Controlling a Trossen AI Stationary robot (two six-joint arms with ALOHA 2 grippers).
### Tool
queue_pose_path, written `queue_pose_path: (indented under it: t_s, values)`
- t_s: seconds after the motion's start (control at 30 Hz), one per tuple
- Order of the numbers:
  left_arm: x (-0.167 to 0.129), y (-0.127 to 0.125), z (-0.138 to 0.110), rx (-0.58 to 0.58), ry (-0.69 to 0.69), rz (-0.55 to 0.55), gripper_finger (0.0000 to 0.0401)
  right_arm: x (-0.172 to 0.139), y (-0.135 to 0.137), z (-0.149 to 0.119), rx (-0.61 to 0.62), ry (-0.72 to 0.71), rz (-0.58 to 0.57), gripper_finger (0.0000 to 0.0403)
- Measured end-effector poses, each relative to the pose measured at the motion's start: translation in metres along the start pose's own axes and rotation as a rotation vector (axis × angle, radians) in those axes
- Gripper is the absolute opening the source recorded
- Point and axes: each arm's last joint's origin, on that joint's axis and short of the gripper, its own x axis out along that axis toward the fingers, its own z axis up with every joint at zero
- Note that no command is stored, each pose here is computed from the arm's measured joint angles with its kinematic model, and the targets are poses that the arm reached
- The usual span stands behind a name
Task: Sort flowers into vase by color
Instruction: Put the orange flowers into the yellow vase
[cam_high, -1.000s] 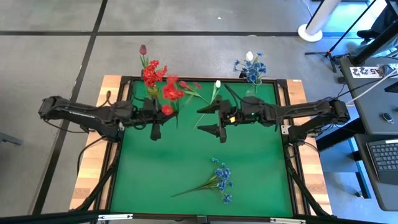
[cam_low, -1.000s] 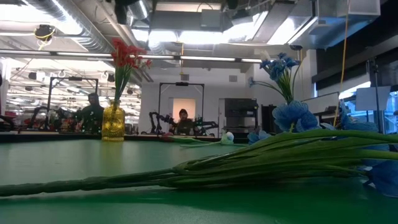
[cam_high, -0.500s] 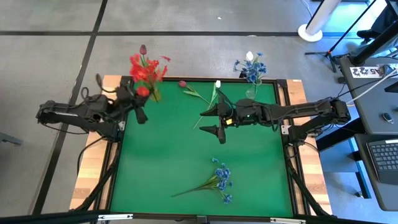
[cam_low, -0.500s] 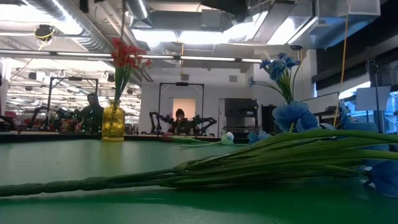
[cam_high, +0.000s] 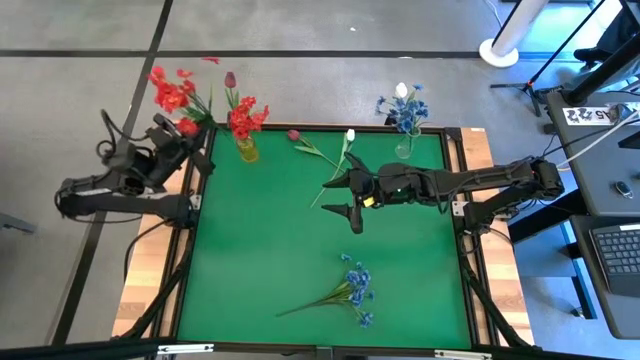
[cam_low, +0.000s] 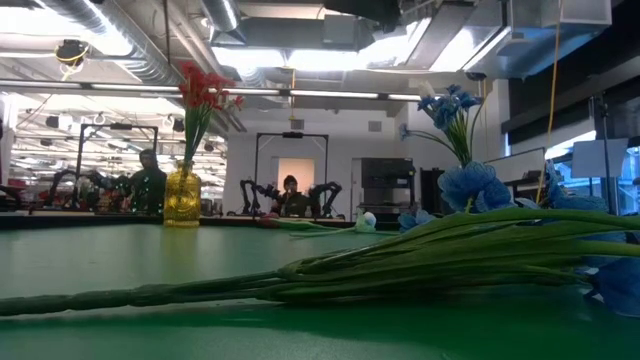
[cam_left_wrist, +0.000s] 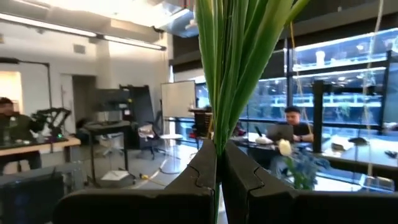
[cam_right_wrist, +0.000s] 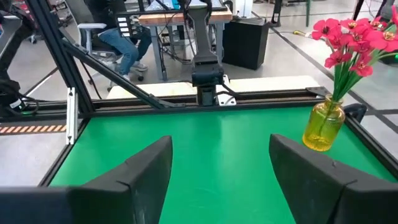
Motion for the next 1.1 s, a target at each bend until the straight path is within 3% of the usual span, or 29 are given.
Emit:
queue_pose_path:
  t_s: [0.17,0.33,0.8,1.1]
  values:
    - [0.006,0.007,-0.010,0.035,-0.017,0.108,0.0000,0.000,0.000,0.000,-0.017,0.000,0.009,0.0264]
    - [0.014,0.013,-0.045,0.057,-0.045,0.210,0.0000,0.000,0.001,0.000,-0.035,0.003,0.031,0.0264]
    - [0.031,0.041,-0.102,0.007,0.075,0.185,0.0000,0.000,0.001,-0.010,-0.045,0.099,0.044,0.0264]
    - [0.044,0.054,-0.116,-0.035,0.128,0.104,0.0000,0.000,0.001,-0.010,-0.049,0.102,0.044,0.0264]
